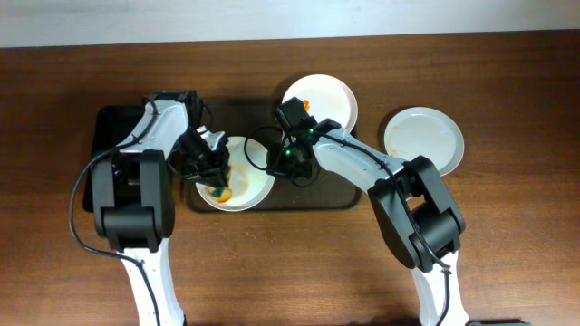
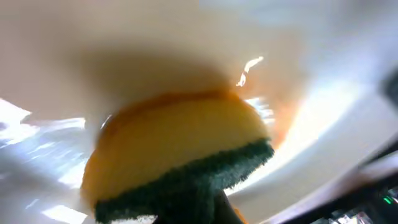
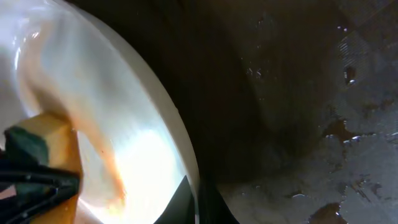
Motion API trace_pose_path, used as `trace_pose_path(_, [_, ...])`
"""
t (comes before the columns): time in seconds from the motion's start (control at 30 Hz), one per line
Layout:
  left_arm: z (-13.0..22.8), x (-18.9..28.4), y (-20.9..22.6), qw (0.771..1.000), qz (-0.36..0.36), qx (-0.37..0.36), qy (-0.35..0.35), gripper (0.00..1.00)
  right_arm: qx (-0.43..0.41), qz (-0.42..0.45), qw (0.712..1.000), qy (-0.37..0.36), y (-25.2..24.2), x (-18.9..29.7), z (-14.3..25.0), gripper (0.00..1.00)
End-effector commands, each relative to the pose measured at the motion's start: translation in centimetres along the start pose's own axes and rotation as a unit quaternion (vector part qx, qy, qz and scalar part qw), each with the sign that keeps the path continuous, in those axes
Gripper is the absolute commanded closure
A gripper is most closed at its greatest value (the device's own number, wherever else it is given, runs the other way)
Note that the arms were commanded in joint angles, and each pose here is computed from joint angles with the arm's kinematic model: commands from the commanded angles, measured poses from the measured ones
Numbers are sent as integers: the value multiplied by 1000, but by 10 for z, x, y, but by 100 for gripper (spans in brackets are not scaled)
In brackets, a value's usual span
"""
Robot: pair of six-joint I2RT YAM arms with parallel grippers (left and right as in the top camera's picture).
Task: Clean dirty plates on tray and stack at the side
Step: 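Hold the plate rim with the right gripper and scrub it with the sponge, then lift the plate with the right gripper and stack it on the cleaned plate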
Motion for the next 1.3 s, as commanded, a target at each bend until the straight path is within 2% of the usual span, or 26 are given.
trace_pose_path(0.0, [-32,16,-23,994,68,-61,-53,100,-10,7,1000,3,-7,-5,-2,96])
trace_pose_path(0.1, [-63,71,-29,986,66,-79,-133,100,-1,6,1000,4,-7,-5,-1,96])
trace_pose_path(0.17, [-73,113,-28,980,67,-60,-177,100,-1,5,1000,4,-7,-5,-2,96])
trace_pose_path(0.23, [-74,155,-11,975,56,-26,-215,99,5,4,1000,1,-5,-3,-3,96])
trace_pose_path(0.3, [-65,174,22,974,27,13,-223,99,44,-10,999,-19,10,13,-13,96])
trace_pose_path(0.4, [-55,176,54,976,-19,49,-210,99,83,28,993,-79,27,57,-30,96])
trace_pose_path(0.5, [-54,178,68,973,-62,74,-211,99,138,149,968,-146,34,95,-39,96])
trace_pose_path(0.57, [-54,178,69,972,-65,75,-211,99,163,173,957,-164,46,102,-38,96])
trace_pose_path(0.67, [-54,178,69,972,-65,75,-211,99,158,230,942,-185,35,122,-45,96])
trace_pose_path(0.73, [-54,178,69,972,-65,75,-211,99,153,310,912,-220,20,149,-54,96])
trace_pose_path(0.8, [-54,178,69,972,-65,75,-211,99,154,346,895,-237,15,157,-56,96])
trace_pose_path(0.9, [-56,178,69,972,-65,74,-214,99,202,465,789,-348,48,188,-42,96])
trace_pose_path(1.0, [-56,178,69,972,-65,74,-214,100,216,527,694,-441,81,218,-25,96])
trace_pose_path(1.03, [-56,178,69,972,-65,73,-214,99,219,533,675,-461,91,223,-18,96])
trace_pose_path(1.1, [-56,178,69,972,-65,73,-214,99,228,533,664,-472,102,223,-8,96])
trace_pose_path(1.27, [-56,178,69,972,-65,73,-215,100,229,532,665,-472,103,223,-8,96])
Point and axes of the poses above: each gripper's point midway between its finger pads, its own x axis back along the fingers, its own y axis along the line the jaws close on, z = x × y, the point moved 2 cm from there along x, back along the fingers, and after that the axes turned 1 degree about x, right-handed, at the moved point
